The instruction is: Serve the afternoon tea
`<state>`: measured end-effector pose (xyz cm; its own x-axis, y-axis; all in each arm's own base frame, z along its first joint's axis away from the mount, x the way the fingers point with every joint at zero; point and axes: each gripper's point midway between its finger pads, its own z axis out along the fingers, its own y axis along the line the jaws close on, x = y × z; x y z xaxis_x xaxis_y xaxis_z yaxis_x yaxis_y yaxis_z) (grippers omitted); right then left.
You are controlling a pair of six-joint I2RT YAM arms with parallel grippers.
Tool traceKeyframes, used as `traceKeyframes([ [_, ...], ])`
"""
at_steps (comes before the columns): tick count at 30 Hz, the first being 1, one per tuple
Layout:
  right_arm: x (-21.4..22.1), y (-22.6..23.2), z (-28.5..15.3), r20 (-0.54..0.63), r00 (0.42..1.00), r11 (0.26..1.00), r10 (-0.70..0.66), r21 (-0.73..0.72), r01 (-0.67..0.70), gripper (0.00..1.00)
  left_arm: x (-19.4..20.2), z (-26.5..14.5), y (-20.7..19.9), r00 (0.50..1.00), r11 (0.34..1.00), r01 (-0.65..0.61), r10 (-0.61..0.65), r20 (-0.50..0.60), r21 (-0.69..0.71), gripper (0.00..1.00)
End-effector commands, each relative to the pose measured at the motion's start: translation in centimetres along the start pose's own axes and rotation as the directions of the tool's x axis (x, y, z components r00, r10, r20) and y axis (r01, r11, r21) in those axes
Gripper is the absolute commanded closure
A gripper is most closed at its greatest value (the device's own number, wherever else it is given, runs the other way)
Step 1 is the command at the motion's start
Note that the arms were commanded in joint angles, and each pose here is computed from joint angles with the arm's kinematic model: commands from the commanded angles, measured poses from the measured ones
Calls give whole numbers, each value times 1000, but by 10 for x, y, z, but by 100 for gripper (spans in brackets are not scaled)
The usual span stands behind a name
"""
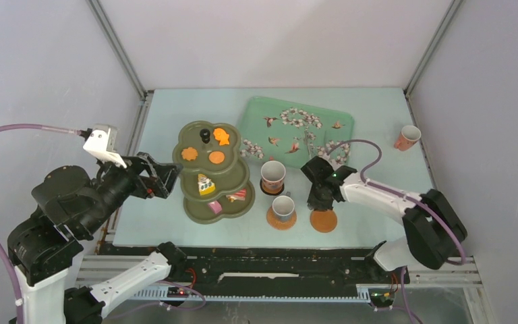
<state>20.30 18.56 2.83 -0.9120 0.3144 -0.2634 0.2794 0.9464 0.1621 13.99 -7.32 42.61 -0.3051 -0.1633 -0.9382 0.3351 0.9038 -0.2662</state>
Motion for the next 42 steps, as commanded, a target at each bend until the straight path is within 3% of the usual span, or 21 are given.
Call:
traceKeyframes([
  [1,-18,-2,-39,89,996,999,-11,-34,14,80,-8,-1,2,1000,1000,-12,12,28,-11,2],
  [9,-49,-32,-60,150,989,998,-12,-52,20,53,-7,8,-4,999,1000,-29,28,21,13,2],
  [12,-91,-48,-83,257,965,995,59,-99,-34,45,-8,6,-1,999,999,-42,41,23,1,2],
  [16,-160,-97,-122,430,886,983,176,-22,-184,32,-7,6,0,999,999,-47,47,23,-1,2],
  [18,-191,-119,-133,483,843,965,236,-12,-263,4,-7,7,0,999,999,-50,50,21,-6,2],
  [19,-206,-130,-140,510,818,952,265,-6,-305,1,-8,7,0,998,999,-51,51,23,-7,2],
  [29,-308,-236,-162,636,616,783,465,29,-621,7,-12,7,13,998,996,-47,50,33,-82,2],
  [36,-344,-265,-123,566,639,737,521,79,-672,31,-16,11,20,996,989,-79,84,29,-128,2],
  [42,-359,-279,-96,541,628,693,559,109,-712,32,-25,11,19,991,985,-115,122,53,-126,2],
])
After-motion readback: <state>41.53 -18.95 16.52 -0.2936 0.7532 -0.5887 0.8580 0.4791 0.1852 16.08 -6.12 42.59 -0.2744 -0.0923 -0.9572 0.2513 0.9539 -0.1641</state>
